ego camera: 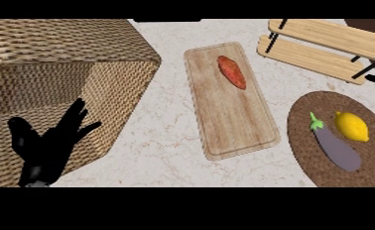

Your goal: Pick the lemon from the placemat and place it in the tiered shelf

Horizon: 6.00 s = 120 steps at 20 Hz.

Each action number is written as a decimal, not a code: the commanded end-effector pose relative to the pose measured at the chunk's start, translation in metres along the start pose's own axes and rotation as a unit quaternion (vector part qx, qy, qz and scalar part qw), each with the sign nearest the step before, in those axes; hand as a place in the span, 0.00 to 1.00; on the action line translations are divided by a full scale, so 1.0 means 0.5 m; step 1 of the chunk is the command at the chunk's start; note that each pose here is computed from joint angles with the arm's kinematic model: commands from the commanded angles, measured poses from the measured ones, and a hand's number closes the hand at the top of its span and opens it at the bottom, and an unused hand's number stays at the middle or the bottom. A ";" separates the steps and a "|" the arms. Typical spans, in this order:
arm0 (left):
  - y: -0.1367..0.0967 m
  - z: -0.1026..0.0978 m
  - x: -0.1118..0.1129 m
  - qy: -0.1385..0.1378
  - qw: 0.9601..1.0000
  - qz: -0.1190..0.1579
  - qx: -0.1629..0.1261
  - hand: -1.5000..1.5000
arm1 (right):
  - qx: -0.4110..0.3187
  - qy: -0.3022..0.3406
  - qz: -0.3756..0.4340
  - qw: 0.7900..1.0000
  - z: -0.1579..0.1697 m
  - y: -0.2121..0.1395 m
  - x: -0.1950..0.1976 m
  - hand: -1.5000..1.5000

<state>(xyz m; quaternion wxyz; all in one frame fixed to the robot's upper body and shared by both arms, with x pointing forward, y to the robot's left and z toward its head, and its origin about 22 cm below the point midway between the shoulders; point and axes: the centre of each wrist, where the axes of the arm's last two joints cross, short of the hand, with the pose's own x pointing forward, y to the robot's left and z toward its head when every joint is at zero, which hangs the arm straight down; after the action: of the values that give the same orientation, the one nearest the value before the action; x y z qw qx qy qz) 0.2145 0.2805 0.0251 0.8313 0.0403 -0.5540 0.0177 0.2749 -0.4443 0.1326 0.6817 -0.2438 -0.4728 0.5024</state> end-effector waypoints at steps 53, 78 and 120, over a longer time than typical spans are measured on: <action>0.015 -0.087 -0.074 0.027 1.000 0.003 0.006 0.50 | -0.006 0.066 -0.092 0.994 -0.277 0.314 0.186 1.00; 0.010 -0.089 -0.096 0.031 0.999 -0.001 0.014 0.50 | -0.426 0.074 -0.115 0.894 0.057 -0.123 0.604 1.00; -0.008 -0.114 -0.048 0.020 1.000 -0.006 -0.009 0.50 | -0.441 0.098 -0.099 0.886 -0.120 -0.393 0.323 1.00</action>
<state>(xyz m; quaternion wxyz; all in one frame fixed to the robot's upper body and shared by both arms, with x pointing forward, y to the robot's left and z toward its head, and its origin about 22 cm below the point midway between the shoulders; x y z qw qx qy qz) 0.2601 0.3003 -0.0026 0.8169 0.0527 -0.5742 0.0123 0.4169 -0.3635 0.3345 0.6033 -0.5197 -0.5864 0.1487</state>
